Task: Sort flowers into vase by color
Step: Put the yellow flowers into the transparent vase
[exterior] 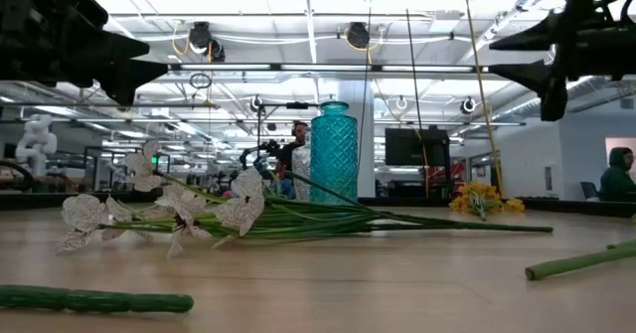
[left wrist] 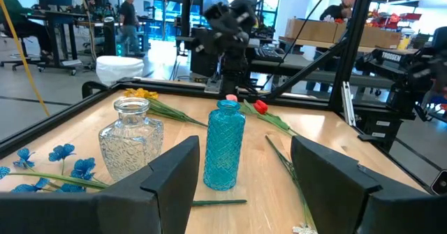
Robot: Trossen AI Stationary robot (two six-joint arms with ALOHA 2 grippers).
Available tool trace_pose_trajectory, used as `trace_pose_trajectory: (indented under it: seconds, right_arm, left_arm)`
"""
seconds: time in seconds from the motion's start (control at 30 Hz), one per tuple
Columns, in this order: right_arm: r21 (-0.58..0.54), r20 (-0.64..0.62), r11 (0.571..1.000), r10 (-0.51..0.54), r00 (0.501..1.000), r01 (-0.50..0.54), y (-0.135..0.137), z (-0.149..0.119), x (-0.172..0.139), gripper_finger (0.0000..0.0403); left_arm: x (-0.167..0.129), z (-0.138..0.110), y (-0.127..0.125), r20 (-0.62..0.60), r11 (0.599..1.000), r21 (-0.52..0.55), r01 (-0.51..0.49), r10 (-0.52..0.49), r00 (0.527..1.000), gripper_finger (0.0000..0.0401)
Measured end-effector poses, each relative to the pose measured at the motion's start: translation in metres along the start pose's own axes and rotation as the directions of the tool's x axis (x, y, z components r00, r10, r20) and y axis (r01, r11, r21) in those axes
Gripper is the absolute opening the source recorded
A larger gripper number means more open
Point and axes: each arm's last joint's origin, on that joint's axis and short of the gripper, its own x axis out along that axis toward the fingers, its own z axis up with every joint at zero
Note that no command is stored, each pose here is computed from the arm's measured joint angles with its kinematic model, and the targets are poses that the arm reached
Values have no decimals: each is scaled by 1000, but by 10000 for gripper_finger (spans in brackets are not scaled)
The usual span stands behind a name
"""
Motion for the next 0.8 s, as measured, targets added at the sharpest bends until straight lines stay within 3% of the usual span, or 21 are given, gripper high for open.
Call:
trace_pose_trajectory:
  seconds: [0.1,0.23,0.4,0.6,0.8]
  right_arm:
    - [-117,105,980,-149,983,161,-3,6,2,155]
    - [-171,86,932,-310,947,321,-3,12,8,152]
    - [-260,-66,876,-435,898,405,9,24,24,140]
    - [-359,-105,781,-577,810,510,42,63,55,133]
    - [-283,-214,738,-671,710,613,64,90,90,132]
  left_arm:
    - [0,0,0,0,1000,0,0,0,1000,234]
    - [0,0,0,0,1000,0,0,0,1000,234]
    - [0,0,0,0,1000,0,0,0,1000,234]
    - [0,0,0,0,1000,0,0,0,1000,234]
    - [0,0,0,0,1000,0,0,0,1000,234]
